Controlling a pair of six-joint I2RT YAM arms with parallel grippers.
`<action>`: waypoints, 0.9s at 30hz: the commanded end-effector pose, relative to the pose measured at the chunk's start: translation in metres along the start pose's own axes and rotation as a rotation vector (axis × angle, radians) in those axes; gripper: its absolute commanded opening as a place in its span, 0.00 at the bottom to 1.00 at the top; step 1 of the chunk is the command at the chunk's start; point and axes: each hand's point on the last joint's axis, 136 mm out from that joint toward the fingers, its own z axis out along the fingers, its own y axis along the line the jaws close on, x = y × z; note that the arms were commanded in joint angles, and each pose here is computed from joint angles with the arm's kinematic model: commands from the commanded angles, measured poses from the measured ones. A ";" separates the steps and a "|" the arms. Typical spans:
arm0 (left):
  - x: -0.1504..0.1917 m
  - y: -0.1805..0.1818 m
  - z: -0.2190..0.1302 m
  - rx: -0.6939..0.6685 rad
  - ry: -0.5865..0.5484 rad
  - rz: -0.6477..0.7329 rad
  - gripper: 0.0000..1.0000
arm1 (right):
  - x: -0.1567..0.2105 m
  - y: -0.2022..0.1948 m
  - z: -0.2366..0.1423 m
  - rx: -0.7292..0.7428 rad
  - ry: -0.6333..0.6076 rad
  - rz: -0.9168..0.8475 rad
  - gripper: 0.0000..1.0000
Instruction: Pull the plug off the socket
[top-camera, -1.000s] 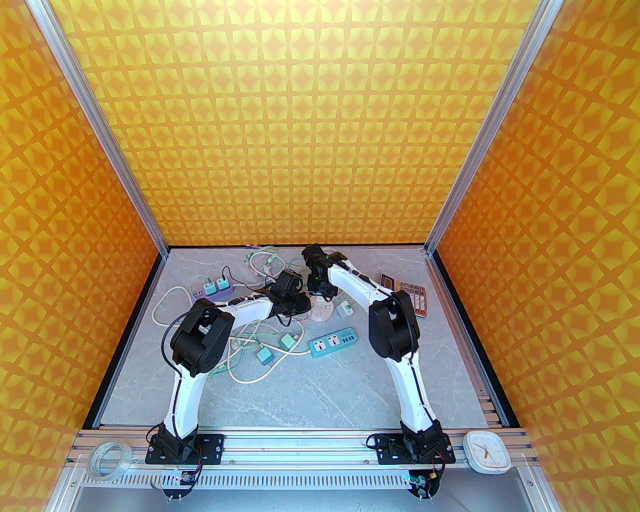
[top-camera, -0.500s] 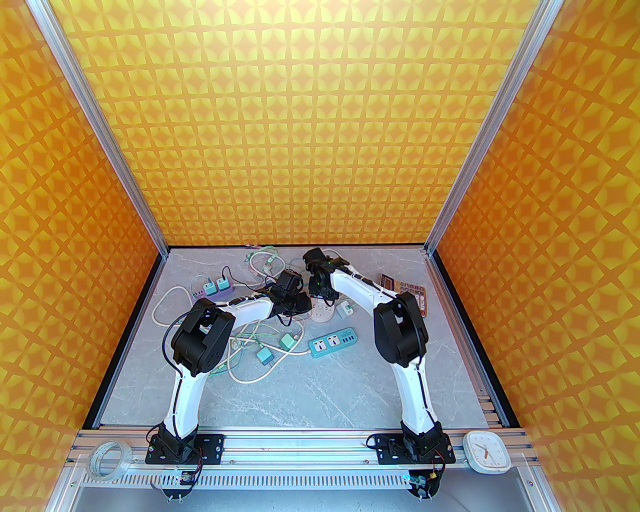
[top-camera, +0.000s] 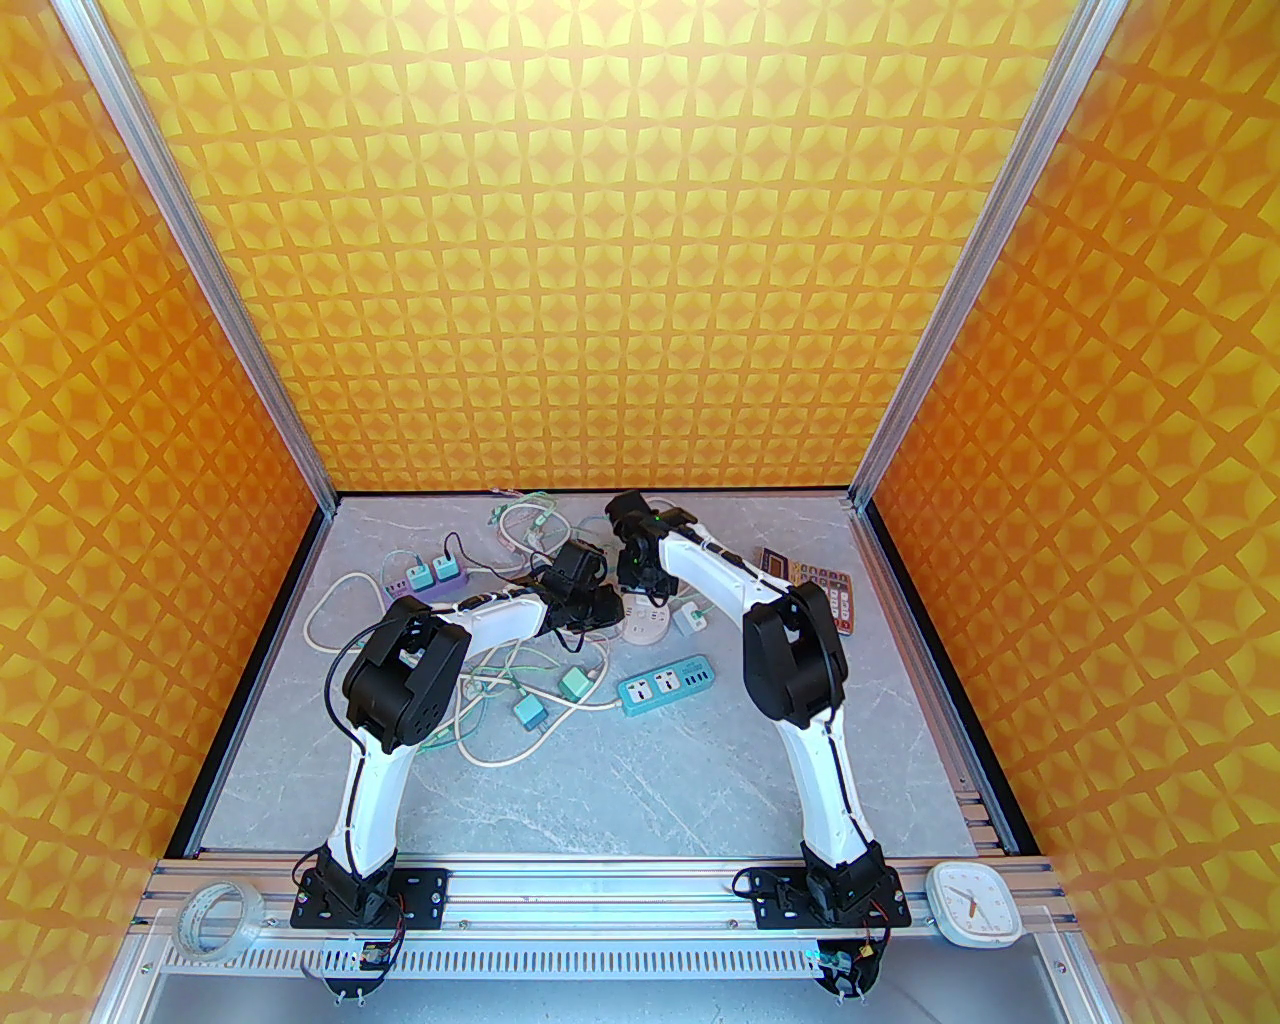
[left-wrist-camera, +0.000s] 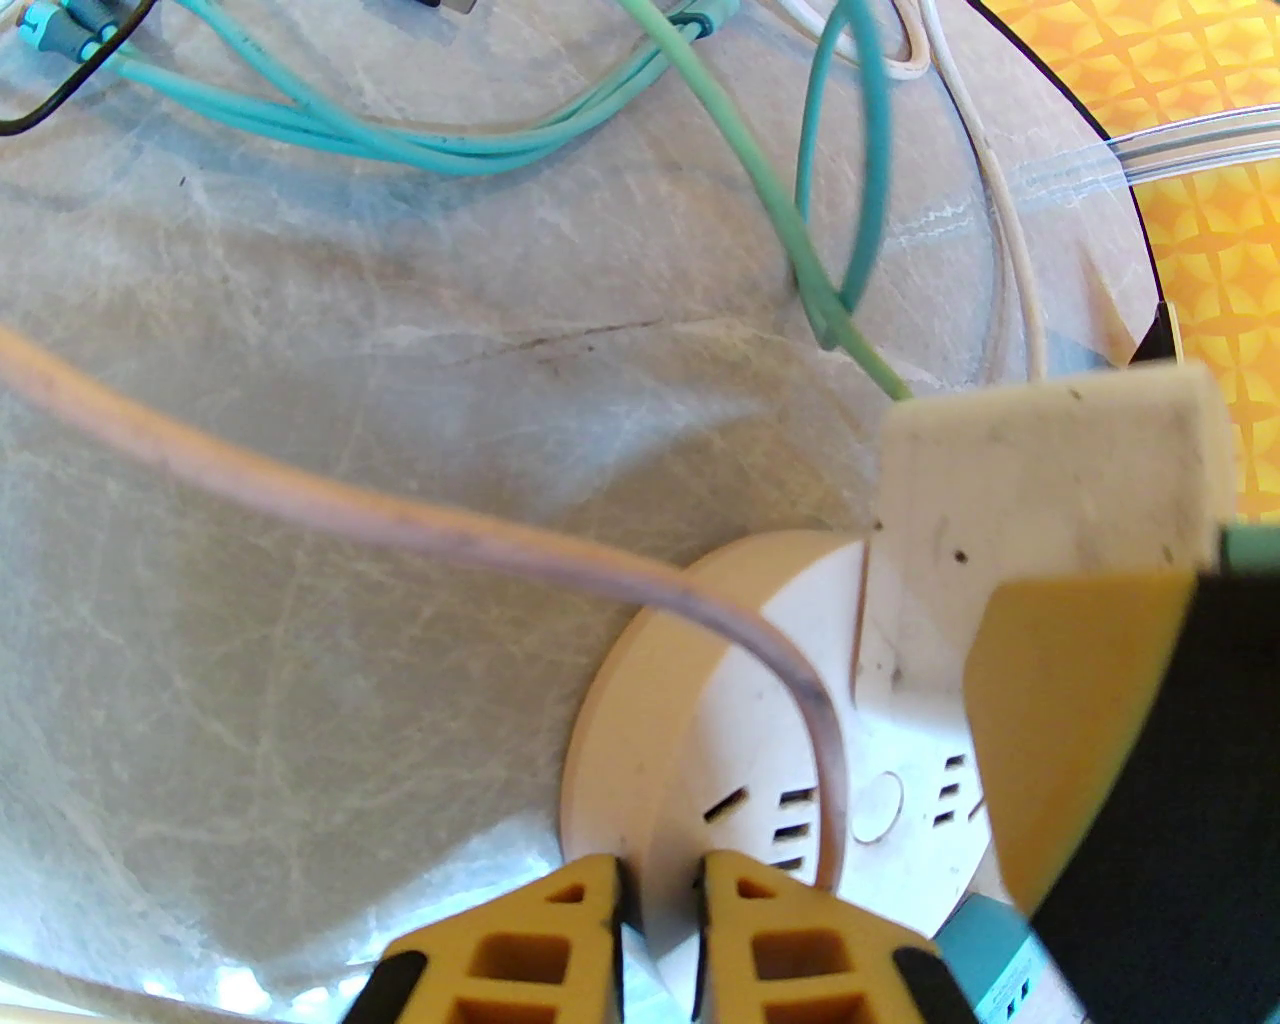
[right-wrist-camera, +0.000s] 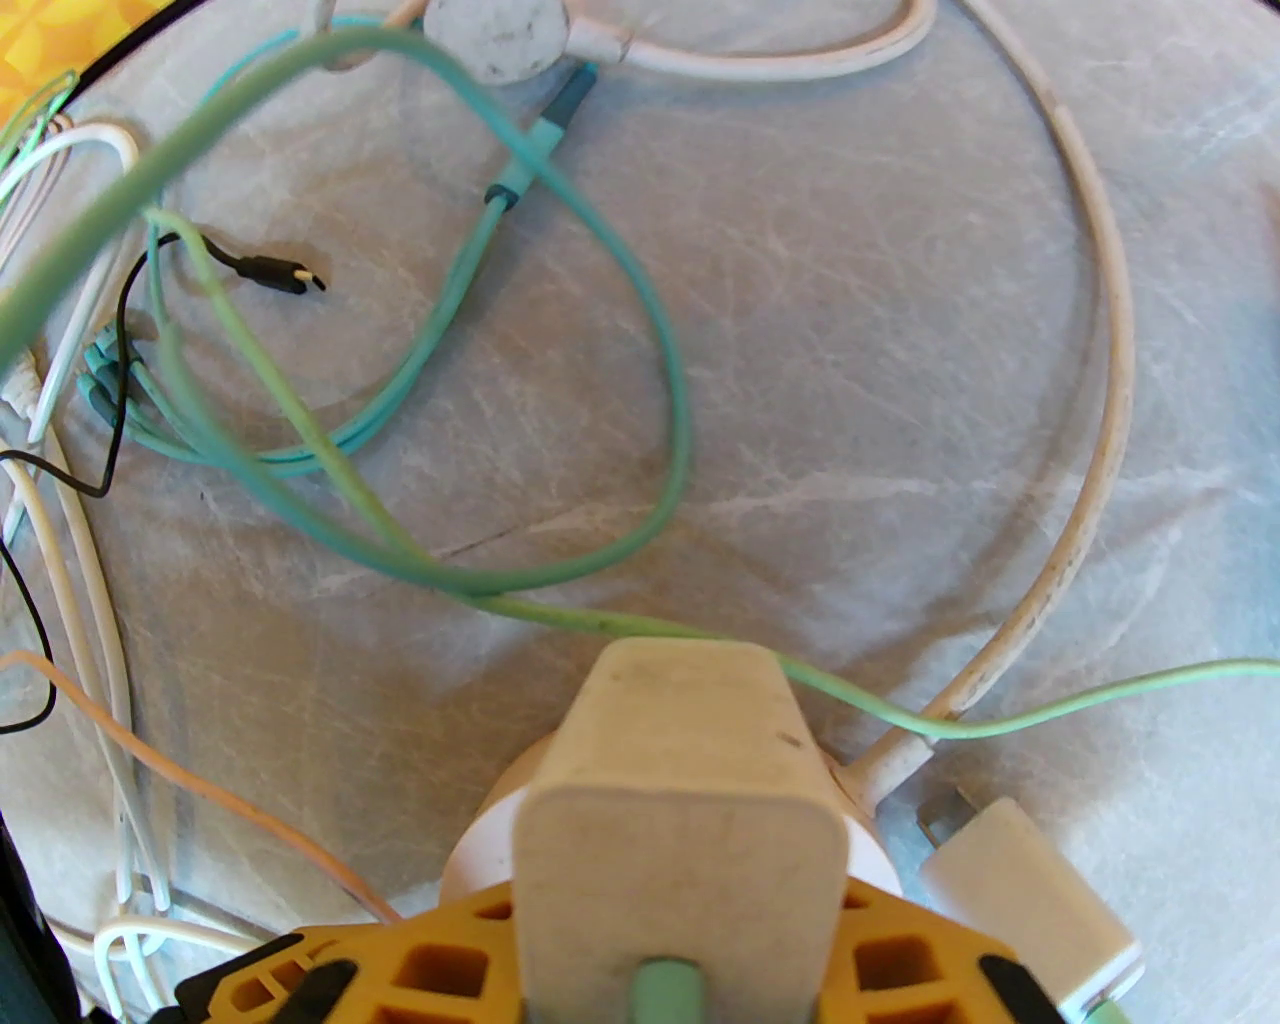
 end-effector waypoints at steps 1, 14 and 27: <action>0.120 0.083 0.039 -0.239 0.324 -0.020 0.15 | 0.008 0.068 -0.032 -0.279 0.044 -0.036 0.10; 0.088 0.029 0.035 -0.027 0.234 -0.042 0.50 | 0.029 0.073 -0.028 -0.332 0.051 0.009 0.10; 0.128 0.065 0.051 -0.203 0.321 -0.052 0.21 | 0.058 0.081 -0.047 -0.276 0.023 -0.041 0.10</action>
